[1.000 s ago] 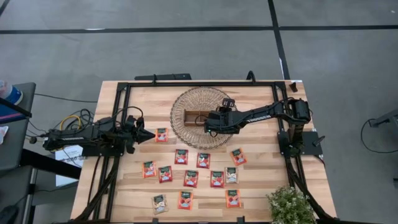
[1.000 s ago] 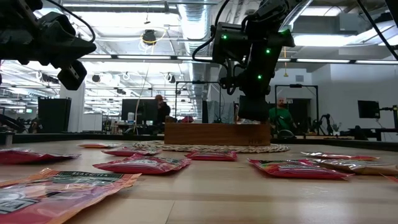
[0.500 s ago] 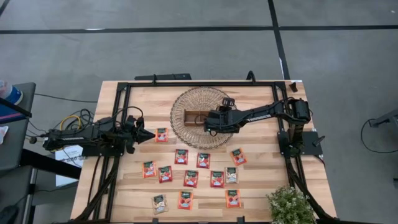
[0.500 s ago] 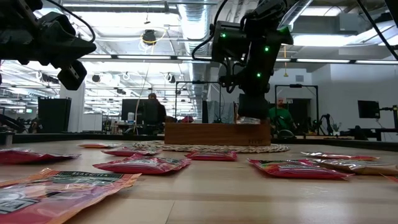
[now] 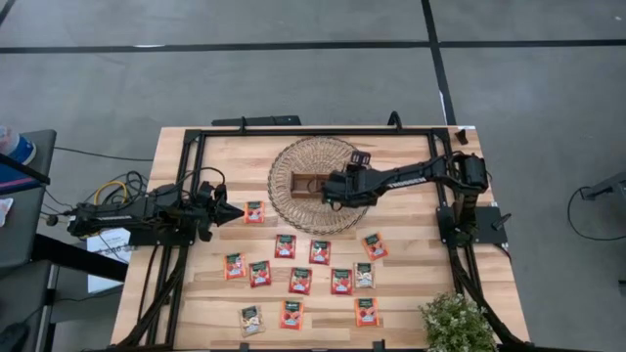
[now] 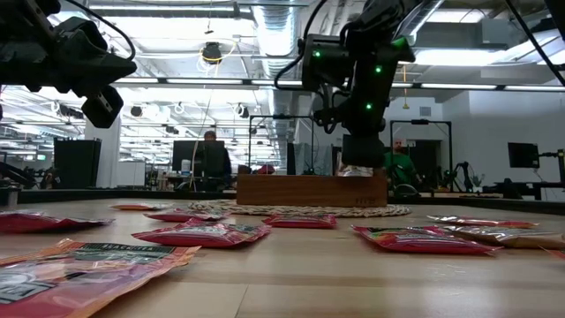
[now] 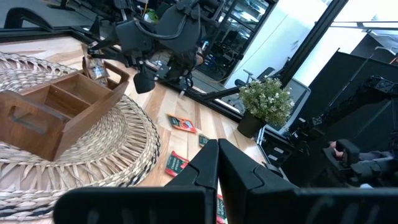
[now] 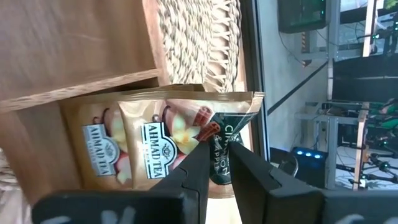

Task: Pick & Place Tea
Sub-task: Put the top right brown tea bag into the right slot of the wooden organizer, then put the right brown tea bag into the right slot of the wooden organizer

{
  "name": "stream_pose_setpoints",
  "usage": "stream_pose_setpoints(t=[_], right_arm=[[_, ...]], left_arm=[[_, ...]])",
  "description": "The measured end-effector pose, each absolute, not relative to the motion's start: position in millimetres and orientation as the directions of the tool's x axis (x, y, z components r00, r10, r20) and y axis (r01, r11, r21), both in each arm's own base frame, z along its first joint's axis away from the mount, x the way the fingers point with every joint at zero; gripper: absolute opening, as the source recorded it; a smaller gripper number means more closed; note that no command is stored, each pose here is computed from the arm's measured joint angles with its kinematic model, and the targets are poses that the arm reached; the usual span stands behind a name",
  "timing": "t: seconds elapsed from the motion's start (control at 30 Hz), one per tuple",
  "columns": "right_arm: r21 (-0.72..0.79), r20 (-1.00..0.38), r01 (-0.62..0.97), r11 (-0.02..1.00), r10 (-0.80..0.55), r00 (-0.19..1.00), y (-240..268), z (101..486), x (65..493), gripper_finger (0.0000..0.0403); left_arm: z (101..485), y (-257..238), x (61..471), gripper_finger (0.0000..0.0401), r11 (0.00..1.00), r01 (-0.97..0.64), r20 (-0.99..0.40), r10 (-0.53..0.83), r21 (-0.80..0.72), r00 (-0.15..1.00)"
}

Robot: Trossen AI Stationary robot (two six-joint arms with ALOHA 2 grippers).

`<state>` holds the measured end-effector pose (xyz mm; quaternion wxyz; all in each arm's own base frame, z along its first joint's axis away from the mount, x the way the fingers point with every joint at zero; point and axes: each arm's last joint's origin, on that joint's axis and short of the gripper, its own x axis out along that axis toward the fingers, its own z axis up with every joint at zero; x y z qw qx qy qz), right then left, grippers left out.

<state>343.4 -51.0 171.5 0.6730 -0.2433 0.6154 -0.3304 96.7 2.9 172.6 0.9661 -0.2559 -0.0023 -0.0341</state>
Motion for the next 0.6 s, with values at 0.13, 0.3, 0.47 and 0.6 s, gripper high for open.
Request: stream_pose_setpoints(t=[0.13,0.3,0.47,0.6], right_arm=[[-0.731,-0.671,0.147,0.667,-0.741,0.023,-51.9,171.4,343.2,0.0053],[-0.723,-0.68,0.142,0.676,-0.733,0.025,-51.4,171.2,343.3,0.0053],[-0.722,-0.683,0.128,0.68,-0.73,0.027,-50.5,171.1,343.4,0.0053],[-0.723,-0.683,0.119,0.681,-0.73,0.027,-50.4,171.1,343.4,0.0053]], left_arm=[[172.6,2.9,96.7,0.0,0.867,0.067,0.022,-0.065,-0.494,0.998],[172.6,2.9,96.7,0.0,0.867,0.067,0.022,-0.065,-0.494,0.998],[172.6,3.0,96.7,0.0,0.867,0.063,0.022,-0.06,-0.494,0.998],[172.6,3.1,96.7,0.0,0.867,0.061,0.022,-0.058,-0.494,0.998]])
